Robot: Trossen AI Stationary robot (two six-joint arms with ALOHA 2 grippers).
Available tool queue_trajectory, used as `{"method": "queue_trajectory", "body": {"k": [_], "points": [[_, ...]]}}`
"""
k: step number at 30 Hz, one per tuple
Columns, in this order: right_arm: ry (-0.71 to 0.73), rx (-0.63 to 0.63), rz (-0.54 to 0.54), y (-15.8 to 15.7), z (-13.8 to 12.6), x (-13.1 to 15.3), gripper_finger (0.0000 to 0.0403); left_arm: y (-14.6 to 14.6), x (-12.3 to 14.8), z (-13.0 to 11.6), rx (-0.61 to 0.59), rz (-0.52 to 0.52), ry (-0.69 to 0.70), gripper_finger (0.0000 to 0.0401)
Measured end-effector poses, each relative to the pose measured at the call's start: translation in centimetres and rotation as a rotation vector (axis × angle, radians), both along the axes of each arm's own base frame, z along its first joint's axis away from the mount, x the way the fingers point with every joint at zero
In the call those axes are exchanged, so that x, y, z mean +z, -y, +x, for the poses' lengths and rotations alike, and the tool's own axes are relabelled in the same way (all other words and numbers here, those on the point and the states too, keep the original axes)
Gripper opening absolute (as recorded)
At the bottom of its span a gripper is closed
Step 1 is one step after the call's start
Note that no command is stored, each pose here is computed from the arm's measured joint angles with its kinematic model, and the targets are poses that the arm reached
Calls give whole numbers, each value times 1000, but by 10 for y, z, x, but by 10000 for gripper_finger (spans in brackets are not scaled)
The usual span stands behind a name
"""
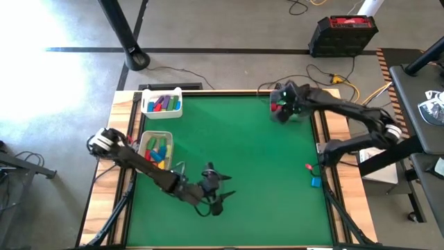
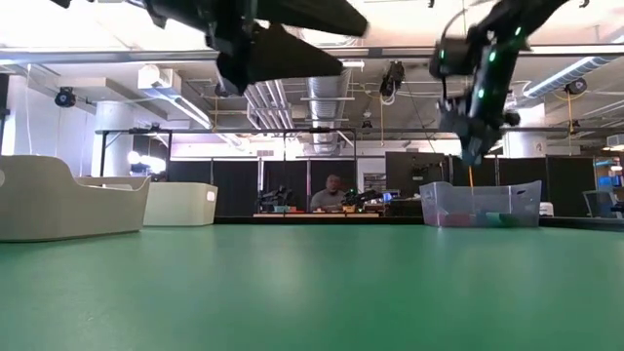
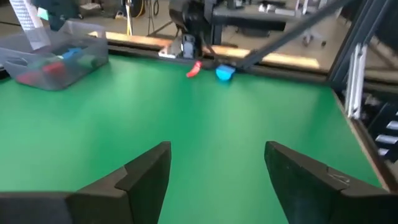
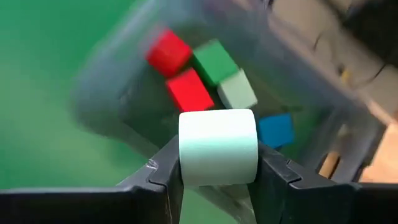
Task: Sort blocks by size
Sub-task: Put the white half circle block into the black bin, then put the blue half circle block into the black bin
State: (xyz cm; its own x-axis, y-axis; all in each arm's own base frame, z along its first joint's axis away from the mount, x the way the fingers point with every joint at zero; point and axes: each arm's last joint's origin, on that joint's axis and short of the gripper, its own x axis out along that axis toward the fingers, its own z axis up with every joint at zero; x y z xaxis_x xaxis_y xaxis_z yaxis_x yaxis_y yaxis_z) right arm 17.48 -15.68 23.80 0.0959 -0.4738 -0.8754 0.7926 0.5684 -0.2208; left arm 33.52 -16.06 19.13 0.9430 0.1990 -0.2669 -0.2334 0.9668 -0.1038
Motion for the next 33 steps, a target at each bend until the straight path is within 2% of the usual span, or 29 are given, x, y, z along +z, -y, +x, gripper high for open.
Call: {"method": "queue_trajectory", "body": {"k": [4, 9, 18, 26, 33], "points": [[-20, -65, 122, 31, -11, -23, 124, 12, -3, 15, -7, 35, -79, 241], [-3, -63, 229, 51, -12, -48, 124, 28, 2, 23, -6, 40, -181, 239], [-2, -44, 239, 67, -3, -71, 128, 53, 19, 19, 48, 93, -154, 239], [-8, -33, 241, 71, 0, -79, 220, 60, 20, 14, 89, 43, -120, 239], [28, 9, 180, 58, -3, -50, 267, 62, 20, 13, 88, 26, -114, 239]]}}
